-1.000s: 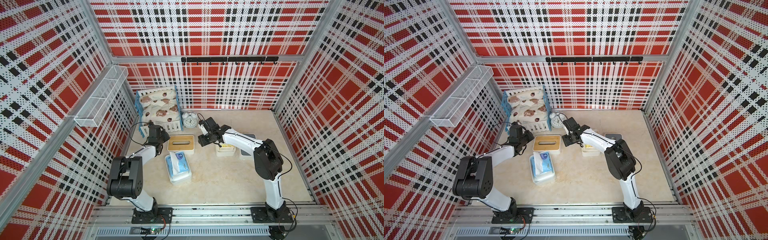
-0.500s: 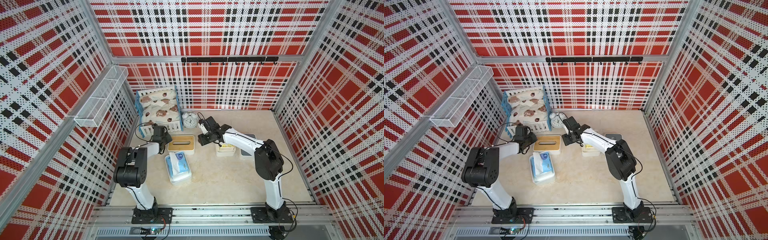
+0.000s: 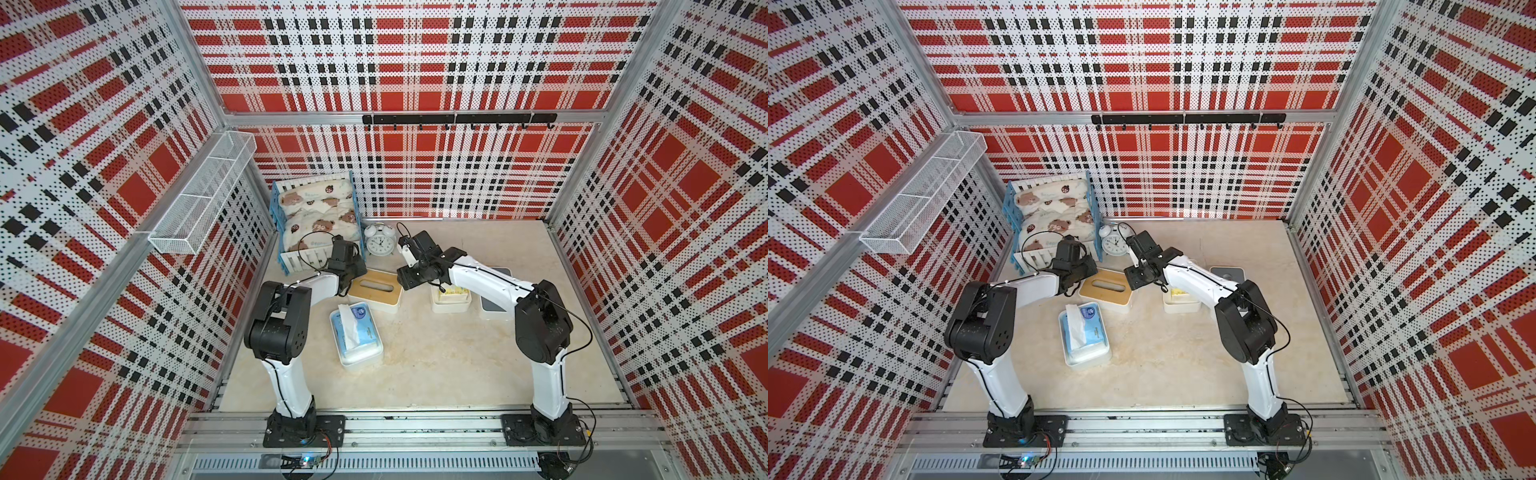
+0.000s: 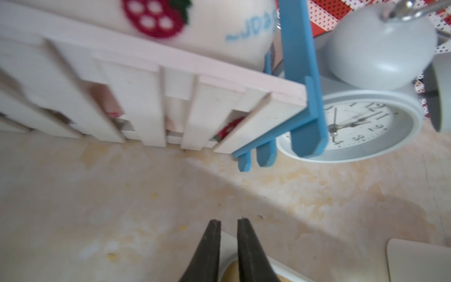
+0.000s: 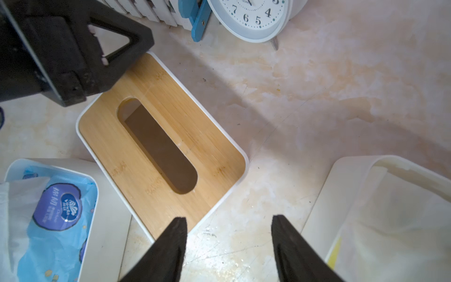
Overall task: Put the tissue paper into the tissue box
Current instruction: Adjust the box lid at the center of the board.
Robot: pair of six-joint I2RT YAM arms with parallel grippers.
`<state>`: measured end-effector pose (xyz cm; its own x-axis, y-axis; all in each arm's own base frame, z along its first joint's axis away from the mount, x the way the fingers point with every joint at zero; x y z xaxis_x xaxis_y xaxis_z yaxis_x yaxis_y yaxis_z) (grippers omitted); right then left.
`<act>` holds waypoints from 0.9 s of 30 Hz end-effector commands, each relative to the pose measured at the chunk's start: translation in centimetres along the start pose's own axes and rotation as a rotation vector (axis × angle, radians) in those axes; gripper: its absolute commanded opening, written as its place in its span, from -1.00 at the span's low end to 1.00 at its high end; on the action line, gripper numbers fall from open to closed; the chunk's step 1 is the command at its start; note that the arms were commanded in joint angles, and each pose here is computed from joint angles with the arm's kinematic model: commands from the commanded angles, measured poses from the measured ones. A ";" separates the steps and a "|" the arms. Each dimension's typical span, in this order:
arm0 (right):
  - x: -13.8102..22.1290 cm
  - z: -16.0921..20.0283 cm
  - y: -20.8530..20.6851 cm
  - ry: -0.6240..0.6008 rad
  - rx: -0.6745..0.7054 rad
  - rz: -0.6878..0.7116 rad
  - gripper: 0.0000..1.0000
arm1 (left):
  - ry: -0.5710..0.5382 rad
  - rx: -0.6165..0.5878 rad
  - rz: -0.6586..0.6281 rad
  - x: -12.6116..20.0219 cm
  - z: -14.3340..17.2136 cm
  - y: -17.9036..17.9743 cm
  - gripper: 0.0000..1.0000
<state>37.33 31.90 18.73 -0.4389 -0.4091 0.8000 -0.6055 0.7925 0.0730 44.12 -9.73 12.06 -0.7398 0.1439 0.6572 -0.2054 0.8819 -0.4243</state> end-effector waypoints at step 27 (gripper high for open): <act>-4.3 2.0 -2.7 0.152 0.170 -0.079 0.75 | -0.324 0.177 0.047 16.4 -1.2 5.9 -0.61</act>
<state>39.88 30.23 14.90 -0.3238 -0.3740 0.8691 -0.7216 0.6917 0.0288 33.77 -1.30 23.96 -0.9402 -0.0084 0.3405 -0.2184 0.7819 -0.5839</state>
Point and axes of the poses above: each gripper's point midway between its finger pads, its own x axis back along the fingers, its own y axis along the line the jaws close on, z = x × y, the point moved 7 cm from there along x, back along the fingers, and after that the axes turned 5 degrees about x, right-handed, at the moved point
